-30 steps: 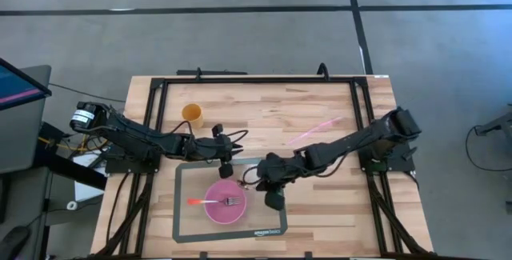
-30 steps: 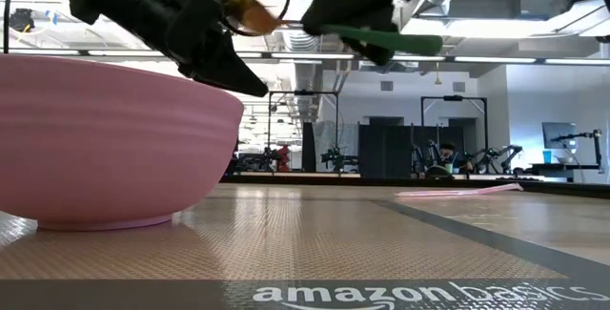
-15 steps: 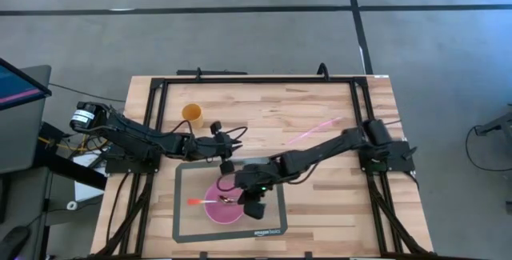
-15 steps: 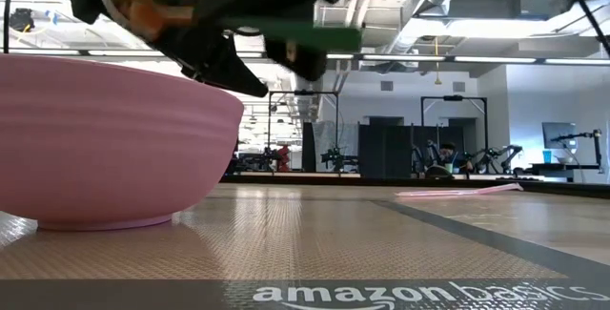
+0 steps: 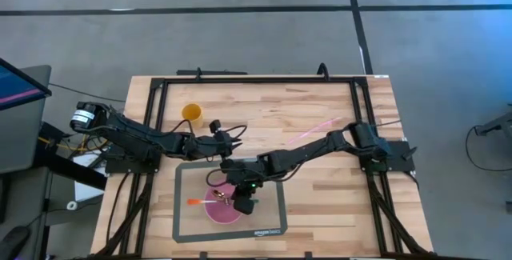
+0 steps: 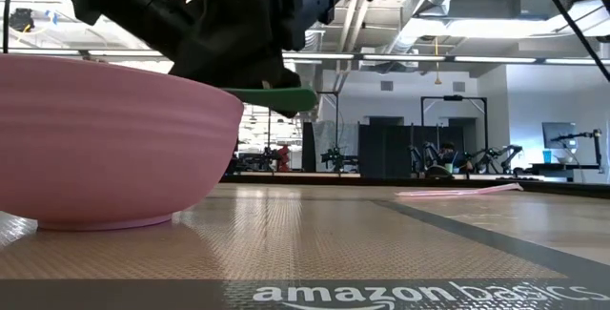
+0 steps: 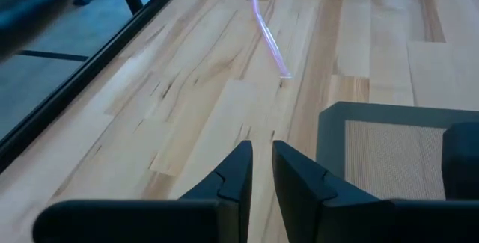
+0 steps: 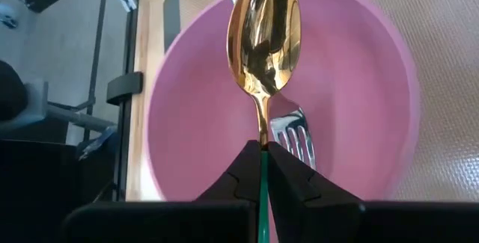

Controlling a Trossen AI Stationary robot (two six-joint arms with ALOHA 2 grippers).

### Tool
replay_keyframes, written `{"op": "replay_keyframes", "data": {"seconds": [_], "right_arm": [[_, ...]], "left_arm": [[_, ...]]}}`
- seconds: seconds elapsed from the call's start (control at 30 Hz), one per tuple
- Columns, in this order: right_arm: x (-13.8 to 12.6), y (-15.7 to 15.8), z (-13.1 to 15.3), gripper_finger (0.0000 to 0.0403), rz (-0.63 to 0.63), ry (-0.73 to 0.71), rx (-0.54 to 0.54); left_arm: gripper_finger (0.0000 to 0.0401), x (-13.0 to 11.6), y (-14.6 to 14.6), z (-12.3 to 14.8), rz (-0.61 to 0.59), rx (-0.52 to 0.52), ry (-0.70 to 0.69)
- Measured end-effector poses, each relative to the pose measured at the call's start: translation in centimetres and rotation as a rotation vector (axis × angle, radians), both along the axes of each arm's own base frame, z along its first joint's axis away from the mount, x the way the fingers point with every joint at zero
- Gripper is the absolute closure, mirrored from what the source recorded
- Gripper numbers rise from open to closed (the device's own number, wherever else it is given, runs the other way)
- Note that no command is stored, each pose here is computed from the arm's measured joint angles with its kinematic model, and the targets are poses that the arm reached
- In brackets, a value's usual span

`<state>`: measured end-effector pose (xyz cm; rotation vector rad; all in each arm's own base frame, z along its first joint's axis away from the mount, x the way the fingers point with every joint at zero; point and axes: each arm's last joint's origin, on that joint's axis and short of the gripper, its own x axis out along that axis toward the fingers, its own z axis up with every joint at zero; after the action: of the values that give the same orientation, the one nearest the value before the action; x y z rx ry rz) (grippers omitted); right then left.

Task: Pick & Place Utensil
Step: Put the green spoon into the pink bowl on the transparent mat

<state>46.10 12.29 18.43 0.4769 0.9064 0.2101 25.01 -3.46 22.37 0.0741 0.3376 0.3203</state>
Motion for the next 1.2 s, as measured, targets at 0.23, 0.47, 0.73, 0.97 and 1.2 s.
{"op": "replay_keyframes", "data": {"seconds": [0.23,0.47,0.73,0.97,1.2], "right_arm": [[0.0,-0.4,0.2,0.0397,-0.005,-0.004,-0.002],[-0.3,-0.5,-0.1,0.0397,0.018,0.05,0.005],[-0.6,-0.6,-0.2,0.0397,0.046,0.063,-0.024],[-0.4,-0.8,-0.1,0.0397,0.064,0.041,-0.034],[-0.4,-1.0,-0.2,0.0397,0.048,0.049,-0.029]], "left_arm": [[0.0346,0.0,0.0,0.1,-0.002,-0.005,-0.007],[0.0346,0.0,-0.1,0.0,-0.007,-0.002,-0.004],[0.0346,-1.5,-1.9,2.5,-0.2,-0.105,-0.122],[0.0346,-2.9,-3.6,3.6,-0.472,-0.347,-0.14],[0.0355,-3.1,-4.1,1.6,-0.418,-0.547,0.047]]}}
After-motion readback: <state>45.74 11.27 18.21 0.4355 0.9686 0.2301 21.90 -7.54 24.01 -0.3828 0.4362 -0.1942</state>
